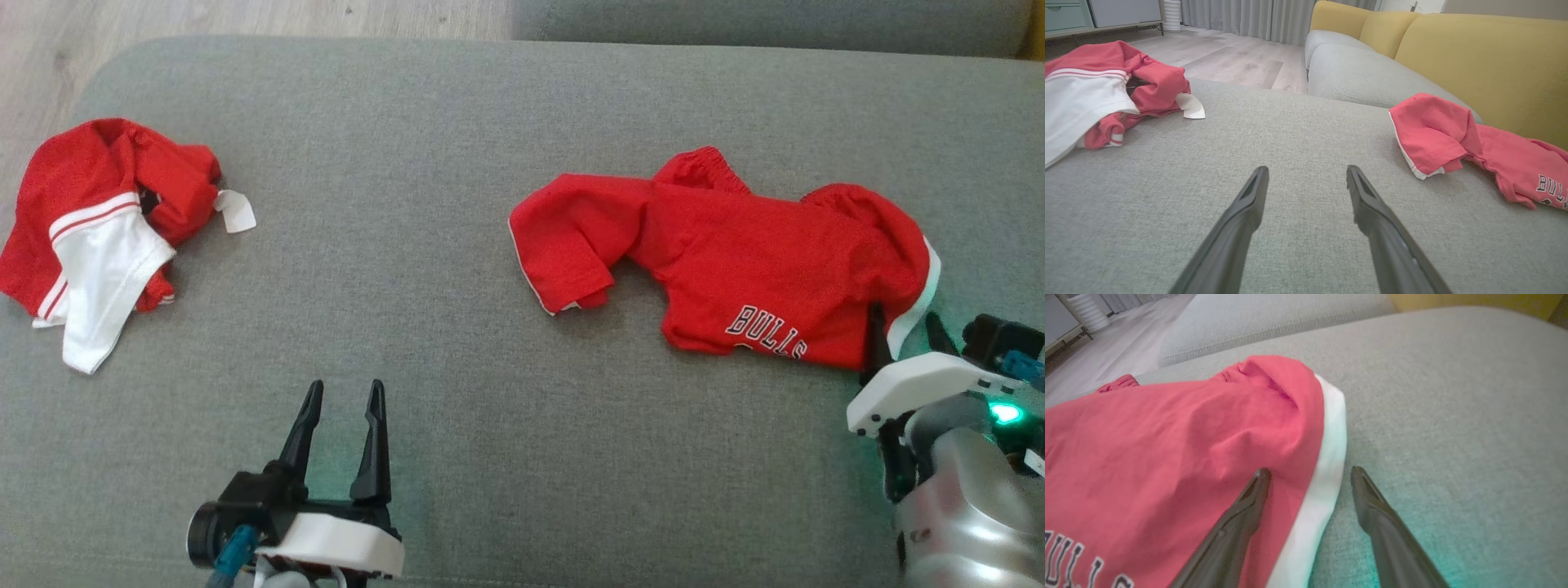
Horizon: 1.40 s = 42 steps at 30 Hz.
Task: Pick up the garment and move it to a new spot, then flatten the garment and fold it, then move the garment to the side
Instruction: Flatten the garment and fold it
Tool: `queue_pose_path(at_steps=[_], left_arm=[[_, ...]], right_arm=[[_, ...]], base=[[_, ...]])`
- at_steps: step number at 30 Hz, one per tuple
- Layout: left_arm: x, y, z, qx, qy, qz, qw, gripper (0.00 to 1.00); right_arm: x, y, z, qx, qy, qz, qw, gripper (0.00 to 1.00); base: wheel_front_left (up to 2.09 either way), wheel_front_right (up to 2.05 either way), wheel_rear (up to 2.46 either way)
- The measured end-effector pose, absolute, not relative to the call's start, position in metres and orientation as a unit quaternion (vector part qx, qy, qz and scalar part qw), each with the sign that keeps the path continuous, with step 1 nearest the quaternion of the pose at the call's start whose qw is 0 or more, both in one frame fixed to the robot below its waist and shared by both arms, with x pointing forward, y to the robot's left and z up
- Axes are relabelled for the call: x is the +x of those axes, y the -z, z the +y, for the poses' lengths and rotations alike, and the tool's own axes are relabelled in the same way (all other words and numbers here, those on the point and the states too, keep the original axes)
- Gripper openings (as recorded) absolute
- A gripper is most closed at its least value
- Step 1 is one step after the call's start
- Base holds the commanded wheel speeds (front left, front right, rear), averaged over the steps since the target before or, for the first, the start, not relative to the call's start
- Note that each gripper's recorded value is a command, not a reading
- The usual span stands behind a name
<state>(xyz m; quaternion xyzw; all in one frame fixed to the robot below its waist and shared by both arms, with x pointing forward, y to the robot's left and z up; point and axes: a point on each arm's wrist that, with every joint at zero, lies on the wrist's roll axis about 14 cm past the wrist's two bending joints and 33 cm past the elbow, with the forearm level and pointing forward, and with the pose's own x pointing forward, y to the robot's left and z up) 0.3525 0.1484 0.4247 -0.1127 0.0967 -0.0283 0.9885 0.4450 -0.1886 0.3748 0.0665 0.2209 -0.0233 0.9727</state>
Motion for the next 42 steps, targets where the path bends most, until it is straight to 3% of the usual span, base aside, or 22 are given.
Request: queue_pose_path(at_steps=[1, 2, 3, 5, 6, 13, 19, 26, 35, 42], left_arm=[[0.352, -0.425, 0.148, -0.113, 0.030, 0.096, 0.989, 1.00], [0.352, -0.426, 0.147, -0.113, 0.031, 0.095, 0.989, 1.00], [0.352, -0.427, 0.146, -0.113, 0.032, 0.094, 0.989, 1.00], [0.352, -0.428, 0.145, -0.113, 0.034, 0.092, 0.989, 1.00], [0.353, -0.429, 0.144, -0.113, 0.035, 0.090, 0.989, 1.00], [0.355, -0.436, 0.138, -0.112, 0.046, 0.080, 0.989, 1.00], [0.355, -0.442, 0.133, -0.112, 0.056, 0.072, 0.990, 1.00], [0.350, -0.450, 0.135, -0.112, 0.053, 0.059, 0.991, 1.00], [0.334, -0.451, 0.153, -0.113, 0.023, 0.053, 0.992, 1.00], [0.323, -0.451, 0.169, -0.114, -0.005, 0.050, 0.992, 1.00]], right_arm=[[0.444, -0.372, -0.188, 0.076, 0.025, 0.229, 0.970, 1.00], [0.443, -0.370, -0.187, 0.085, 0.027, 0.237, 0.967, 0.85], [0.440, -0.367, -0.186, 0.094, 0.029, 0.246, 0.964, 0.62], [0.436, -0.364, -0.183, 0.109, 0.029, 0.257, 0.960, 0.28], [0.436, -0.365, -0.182, 0.112, 0.027, 0.257, 0.960, 0.00], [0.439, -0.383, -0.188, 0.107, 0.022, 0.219, 0.970, 0.00], [0.458, -0.427, -0.182, 0.085, -0.005, 0.140, 0.987, 0.00], [0.479, -0.495, -0.114, 0.029, -0.122, 0.048, 0.991, 0.00], [0.417, -0.470, 0.030, -0.044, -0.352, 0.098, 0.930, 0.00], [0.360, -0.437, 0.080, -0.056, -0.449, 0.152, 0.879, 0.00]], base=[[0.00, 0.00, 0.00], [0.00, 0.00, 0.00], [0.00, 0.00, 0.00], [0.00, 0.00, 0.00], [0.00, 0.00, 0.00], [0.00, 0.00, 0.00], [0.00, 0.00, 0.00], [0.00, 0.00, 0.00], [0.00, 0.00, 0.00], [0.00, 0.00, 0.00]])
